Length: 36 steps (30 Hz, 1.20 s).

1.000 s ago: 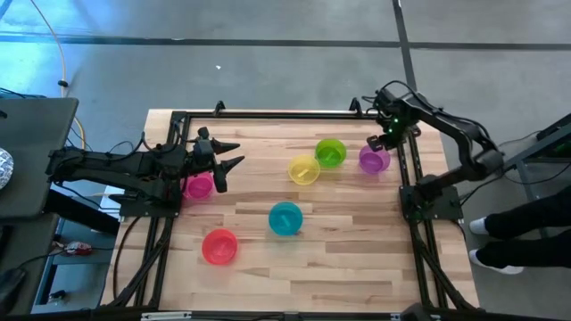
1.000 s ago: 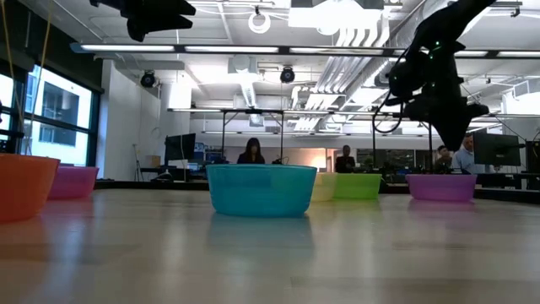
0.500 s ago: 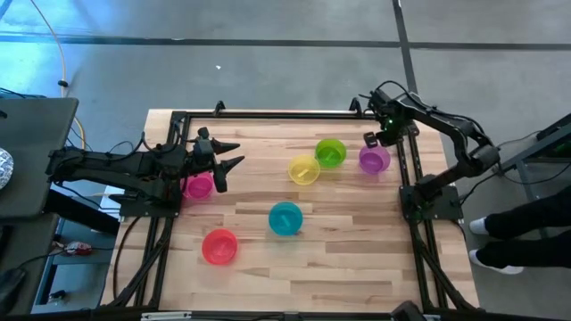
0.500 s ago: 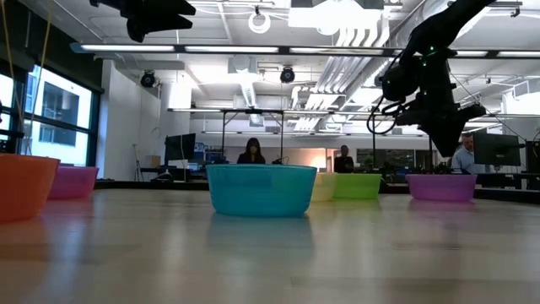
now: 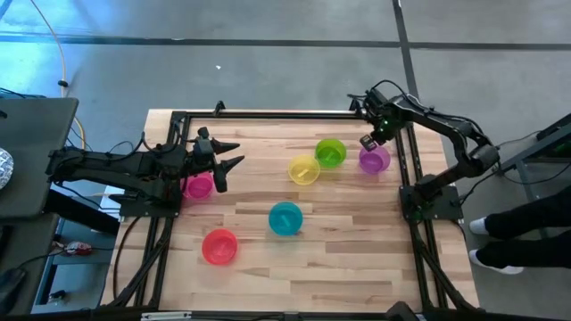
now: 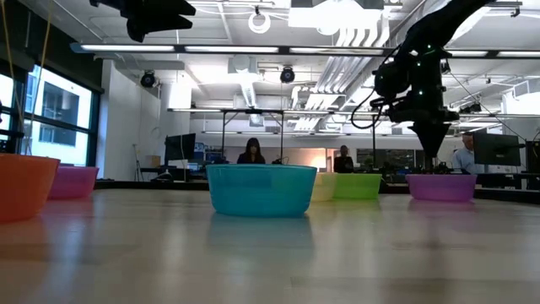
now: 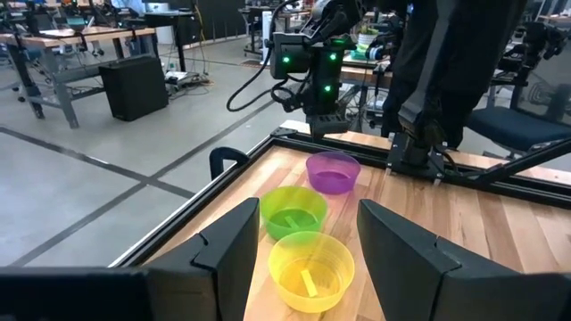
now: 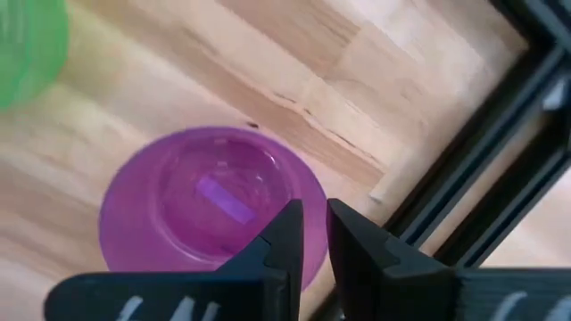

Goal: Nest bowls inside each other
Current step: Stack the purple bowl on the blue bowl

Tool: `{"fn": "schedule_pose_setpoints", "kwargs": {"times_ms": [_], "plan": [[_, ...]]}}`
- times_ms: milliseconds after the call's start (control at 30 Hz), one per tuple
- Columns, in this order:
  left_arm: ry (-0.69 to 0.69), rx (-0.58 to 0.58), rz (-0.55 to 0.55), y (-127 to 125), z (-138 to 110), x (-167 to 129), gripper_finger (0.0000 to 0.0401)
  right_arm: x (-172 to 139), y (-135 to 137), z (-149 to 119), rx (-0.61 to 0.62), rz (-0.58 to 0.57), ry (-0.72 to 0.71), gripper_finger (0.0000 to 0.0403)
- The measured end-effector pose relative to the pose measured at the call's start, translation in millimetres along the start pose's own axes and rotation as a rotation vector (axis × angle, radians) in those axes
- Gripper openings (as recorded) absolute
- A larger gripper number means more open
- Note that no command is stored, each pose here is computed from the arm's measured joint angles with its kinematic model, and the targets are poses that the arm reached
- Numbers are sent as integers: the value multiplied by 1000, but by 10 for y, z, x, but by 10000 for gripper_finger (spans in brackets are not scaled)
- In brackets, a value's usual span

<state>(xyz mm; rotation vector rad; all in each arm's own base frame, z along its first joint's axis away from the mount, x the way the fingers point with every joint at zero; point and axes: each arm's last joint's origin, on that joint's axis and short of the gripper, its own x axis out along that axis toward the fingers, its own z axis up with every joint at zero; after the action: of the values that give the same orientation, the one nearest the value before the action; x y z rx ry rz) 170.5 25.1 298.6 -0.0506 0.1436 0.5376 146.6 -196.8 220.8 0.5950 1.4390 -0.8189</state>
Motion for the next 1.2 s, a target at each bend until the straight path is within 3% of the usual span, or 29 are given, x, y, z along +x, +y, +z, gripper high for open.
{"fn": "schedule_pose_setpoints", "kwargs": {"times_ms": [100,200,400,733,1033,1200], "plan": [[0,-13,0,0,0,0,181,-1,9,-1,-130,3,0,44],[0,-35,-1,-1,0,0,181,-1,18,7,-180,35,-10,44],[0,-97,-1,0,0,0,181,-3,37,39,-231,97,-53,44],[0,-156,-1,-1,0,0,181,-2,31,38,-312,102,-57,47],[0,-176,-1,0,0,0,181,-3,32,38,-336,101,-58,118],[0,-176,-1,0,1,0,181,-4,35,37,-401,91,-60,134]]}}
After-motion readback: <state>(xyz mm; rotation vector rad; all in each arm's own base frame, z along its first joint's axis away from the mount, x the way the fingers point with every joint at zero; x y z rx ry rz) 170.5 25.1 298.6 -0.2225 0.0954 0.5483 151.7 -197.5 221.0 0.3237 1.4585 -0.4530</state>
